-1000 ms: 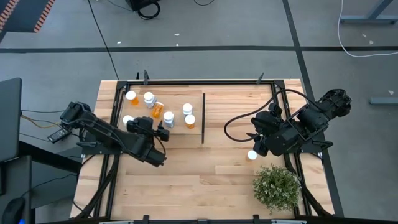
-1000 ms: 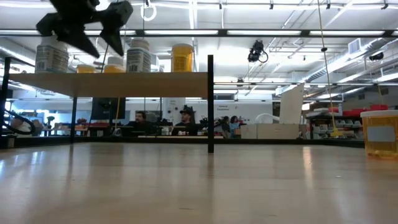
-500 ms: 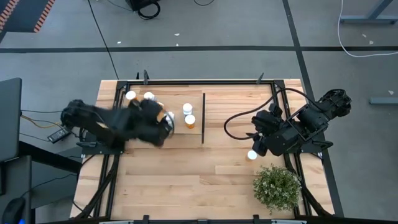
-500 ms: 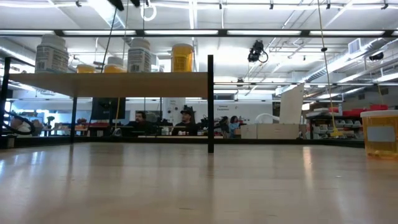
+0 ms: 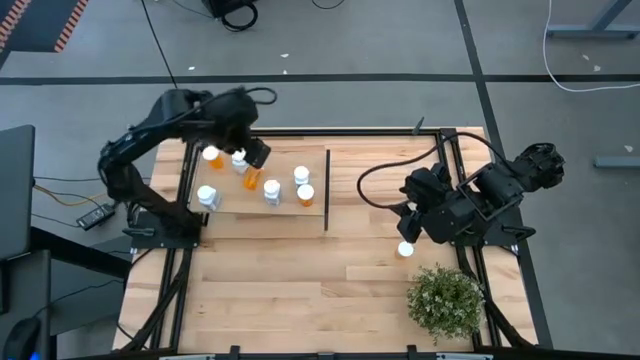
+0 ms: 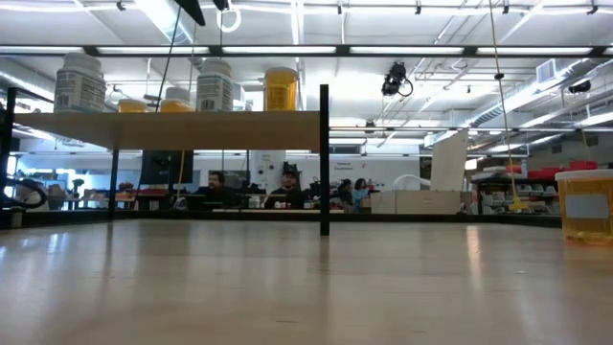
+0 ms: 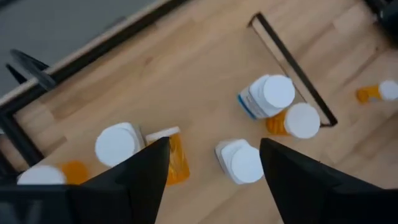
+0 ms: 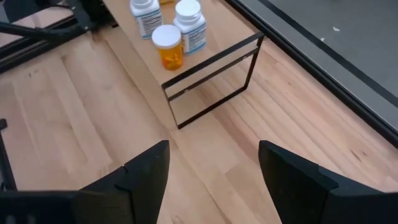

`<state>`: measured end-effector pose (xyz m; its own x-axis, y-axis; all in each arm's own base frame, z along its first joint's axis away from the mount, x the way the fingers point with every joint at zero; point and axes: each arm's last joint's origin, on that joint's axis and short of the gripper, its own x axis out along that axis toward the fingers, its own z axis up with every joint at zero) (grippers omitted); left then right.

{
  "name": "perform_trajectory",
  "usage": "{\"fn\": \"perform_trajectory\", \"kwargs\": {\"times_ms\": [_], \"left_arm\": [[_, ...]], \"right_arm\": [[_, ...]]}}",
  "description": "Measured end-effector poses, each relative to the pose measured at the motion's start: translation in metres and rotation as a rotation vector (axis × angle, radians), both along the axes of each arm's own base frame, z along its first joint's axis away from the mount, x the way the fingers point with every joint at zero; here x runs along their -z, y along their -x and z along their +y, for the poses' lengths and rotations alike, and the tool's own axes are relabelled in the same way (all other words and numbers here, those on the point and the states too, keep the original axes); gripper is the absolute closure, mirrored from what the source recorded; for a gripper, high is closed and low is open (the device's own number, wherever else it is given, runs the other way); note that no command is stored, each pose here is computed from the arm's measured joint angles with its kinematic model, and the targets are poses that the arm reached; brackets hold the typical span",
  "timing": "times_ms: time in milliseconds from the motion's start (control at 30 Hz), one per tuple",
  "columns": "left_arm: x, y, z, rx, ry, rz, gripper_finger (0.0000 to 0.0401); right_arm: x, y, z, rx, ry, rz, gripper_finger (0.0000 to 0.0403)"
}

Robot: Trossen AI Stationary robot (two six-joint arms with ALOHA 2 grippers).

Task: Pick and place medicine bottles onto shelf by color
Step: Put the orange pill bottle on the shelf

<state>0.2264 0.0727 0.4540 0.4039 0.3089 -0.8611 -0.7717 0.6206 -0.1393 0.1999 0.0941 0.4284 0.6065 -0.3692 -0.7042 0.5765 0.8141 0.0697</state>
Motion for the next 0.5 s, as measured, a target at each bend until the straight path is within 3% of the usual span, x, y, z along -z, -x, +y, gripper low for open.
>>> {"fn": "perform_trajectory", "kwargs": {"times_ms": [267, 500], "left_arm": [[0.027, -0.03, 0.03, 0.102, 0.102, 0.1, 0.0183], [0.046, -0.045, 0.052, 0.081, 0.155, 0.153, 0.0183]], "right_arm": [[0.0, -0.001, -0.002, 0.005, -0.015, 0.004, 0.015], [0.0, -0.003, -0.005, 0.031, -0.023, 0.0, 0.015]]}}
